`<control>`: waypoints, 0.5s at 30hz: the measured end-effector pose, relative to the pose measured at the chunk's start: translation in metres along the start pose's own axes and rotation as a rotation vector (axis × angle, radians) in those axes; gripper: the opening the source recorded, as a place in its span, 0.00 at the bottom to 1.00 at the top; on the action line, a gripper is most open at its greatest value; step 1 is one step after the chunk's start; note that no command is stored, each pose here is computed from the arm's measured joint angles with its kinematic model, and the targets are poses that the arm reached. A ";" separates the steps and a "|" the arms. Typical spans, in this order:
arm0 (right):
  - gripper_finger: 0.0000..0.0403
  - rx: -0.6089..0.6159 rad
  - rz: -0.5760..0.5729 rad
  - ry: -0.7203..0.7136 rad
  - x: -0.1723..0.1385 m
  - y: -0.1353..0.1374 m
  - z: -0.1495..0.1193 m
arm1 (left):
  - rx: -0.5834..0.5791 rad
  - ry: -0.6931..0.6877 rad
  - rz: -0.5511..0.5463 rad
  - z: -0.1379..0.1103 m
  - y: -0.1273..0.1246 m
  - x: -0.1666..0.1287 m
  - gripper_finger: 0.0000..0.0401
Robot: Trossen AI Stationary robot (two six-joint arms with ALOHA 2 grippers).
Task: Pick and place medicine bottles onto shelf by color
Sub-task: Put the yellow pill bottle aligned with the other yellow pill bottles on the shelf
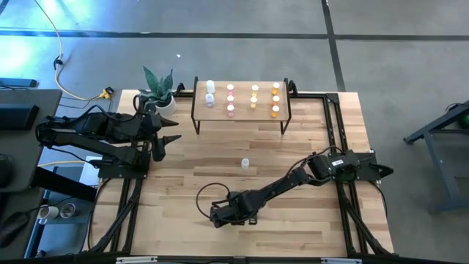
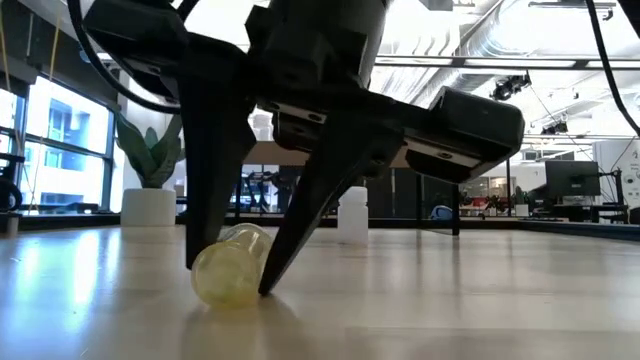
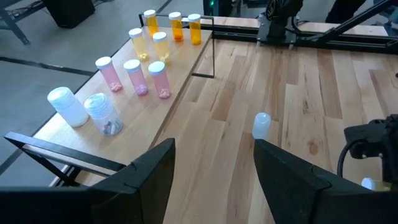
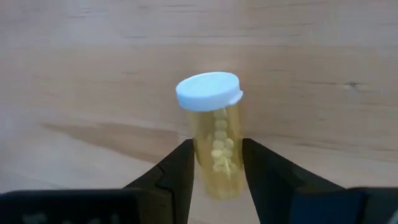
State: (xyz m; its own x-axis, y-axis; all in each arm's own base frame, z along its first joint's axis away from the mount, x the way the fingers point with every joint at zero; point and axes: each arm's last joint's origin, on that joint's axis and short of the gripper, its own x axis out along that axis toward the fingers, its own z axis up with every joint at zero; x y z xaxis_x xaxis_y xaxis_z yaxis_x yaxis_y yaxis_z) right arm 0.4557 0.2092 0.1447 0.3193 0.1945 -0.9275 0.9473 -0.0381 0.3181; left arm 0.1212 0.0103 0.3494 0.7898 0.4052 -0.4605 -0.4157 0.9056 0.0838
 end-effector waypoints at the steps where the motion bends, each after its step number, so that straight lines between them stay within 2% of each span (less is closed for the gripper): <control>1: 0.30 -0.005 -0.003 0.005 0.000 0.000 0.000 | 0.000 0.000 0.000 0.000 0.000 0.000 0.52; 8: 0.19 -0.055 -0.007 0.015 -0.001 0.000 0.000 | -0.065 0.012 -0.065 0.000 -0.002 0.000 0.52; 15: 0.20 -0.124 0.002 0.020 -0.001 0.001 -0.001 | -0.107 0.040 -0.195 -0.001 -0.006 -0.001 0.52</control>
State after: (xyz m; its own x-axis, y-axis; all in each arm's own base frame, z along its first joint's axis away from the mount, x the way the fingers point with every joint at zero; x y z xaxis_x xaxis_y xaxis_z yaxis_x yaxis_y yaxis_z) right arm 0.4561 0.2098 0.1456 0.3197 0.2137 -0.9231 0.9357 0.0824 0.3431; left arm 0.1227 0.0049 0.3485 0.8426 0.2161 -0.4932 -0.3037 0.9471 -0.1039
